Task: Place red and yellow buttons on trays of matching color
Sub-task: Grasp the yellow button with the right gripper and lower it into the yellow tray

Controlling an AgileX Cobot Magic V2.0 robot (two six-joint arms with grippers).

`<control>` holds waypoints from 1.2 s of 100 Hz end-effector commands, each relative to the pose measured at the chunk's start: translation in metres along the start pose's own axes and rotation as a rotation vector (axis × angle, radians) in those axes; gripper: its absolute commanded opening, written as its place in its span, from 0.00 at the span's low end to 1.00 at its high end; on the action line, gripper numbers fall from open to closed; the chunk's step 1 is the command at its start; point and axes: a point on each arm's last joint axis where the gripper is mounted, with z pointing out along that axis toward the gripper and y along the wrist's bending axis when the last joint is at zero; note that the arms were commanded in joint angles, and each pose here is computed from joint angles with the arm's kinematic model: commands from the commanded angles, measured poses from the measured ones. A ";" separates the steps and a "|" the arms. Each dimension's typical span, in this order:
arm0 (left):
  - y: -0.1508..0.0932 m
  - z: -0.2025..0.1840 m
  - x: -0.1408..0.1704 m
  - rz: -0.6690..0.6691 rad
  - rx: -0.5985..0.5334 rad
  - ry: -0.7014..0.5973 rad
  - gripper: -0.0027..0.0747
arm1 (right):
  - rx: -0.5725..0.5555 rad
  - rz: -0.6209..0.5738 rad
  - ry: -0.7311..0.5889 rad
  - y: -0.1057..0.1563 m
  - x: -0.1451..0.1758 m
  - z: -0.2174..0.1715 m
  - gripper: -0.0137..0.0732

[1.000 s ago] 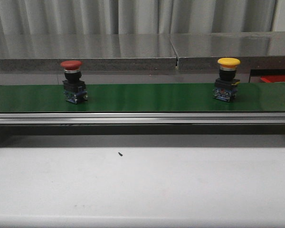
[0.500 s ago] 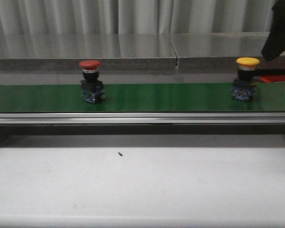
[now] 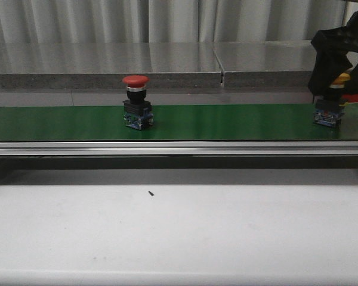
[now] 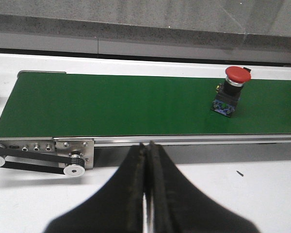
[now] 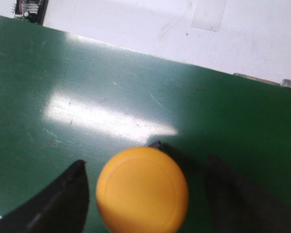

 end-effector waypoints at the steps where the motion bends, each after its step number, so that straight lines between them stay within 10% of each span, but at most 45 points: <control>1: -0.002 -0.002 -0.014 -0.017 0.013 -0.092 0.01 | 0.015 -0.010 -0.106 0.002 -0.018 -0.019 0.56; 16: -0.002 -0.002 -0.014 -0.017 0.013 -0.092 0.01 | 0.004 -0.009 -0.085 0.002 -0.016 -0.023 0.28; 43: -0.002 -0.002 -0.014 -0.017 0.013 -0.092 0.01 | 0.079 0.038 -0.064 -0.018 -0.009 -0.074 0.28; 76: -0.002 -0.002 -0.014 -0.017 0.013 -0.092 0.01 | 0.259 0.289 -0.100 -0.101 0.024 -0.119 0.28; 120: -0.002 -0.002 -0.014 -0.017 0.013 -0.092 0.01 | 0.311 0.419 -0.045 -0.152 0.059 -0.061 0.28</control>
